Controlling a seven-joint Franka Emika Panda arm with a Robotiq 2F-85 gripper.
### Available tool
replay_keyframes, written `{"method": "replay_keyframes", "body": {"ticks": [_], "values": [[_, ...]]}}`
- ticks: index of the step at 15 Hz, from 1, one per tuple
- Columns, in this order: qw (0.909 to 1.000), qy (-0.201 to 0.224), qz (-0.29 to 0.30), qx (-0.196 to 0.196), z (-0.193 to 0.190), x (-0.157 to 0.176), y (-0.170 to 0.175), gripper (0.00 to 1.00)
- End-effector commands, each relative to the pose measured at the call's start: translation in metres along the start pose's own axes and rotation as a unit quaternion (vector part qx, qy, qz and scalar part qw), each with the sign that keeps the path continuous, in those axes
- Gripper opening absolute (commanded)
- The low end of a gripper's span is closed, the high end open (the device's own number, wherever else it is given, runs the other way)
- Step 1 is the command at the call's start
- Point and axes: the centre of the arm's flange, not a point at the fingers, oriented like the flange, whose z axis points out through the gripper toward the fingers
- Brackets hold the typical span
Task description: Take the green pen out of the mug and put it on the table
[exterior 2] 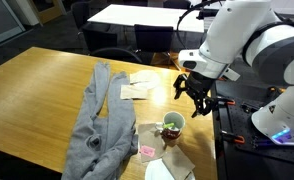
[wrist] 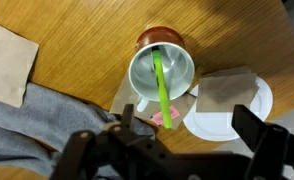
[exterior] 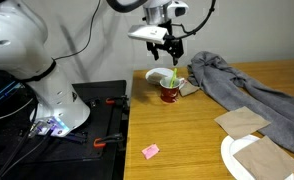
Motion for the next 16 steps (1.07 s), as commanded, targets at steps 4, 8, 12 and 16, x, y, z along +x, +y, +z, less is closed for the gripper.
{"method": "replay_keyframes", "body": {"ticks": [4,8,12,16], "values": [[0.9999,-0.002,-0.016,0.001,0.012,0.002,-0.003,1.00],[0.9999,-0.001,-0.015,0.000,0.011,0.002,-0.002,1.00],[0.9984,0.057,-0.003,0.002,0.018,-0.009,0.013,1.00],[0.9934,0.113,-0.020,0.007,0.022,-0.013,0.019,1.00]]}}
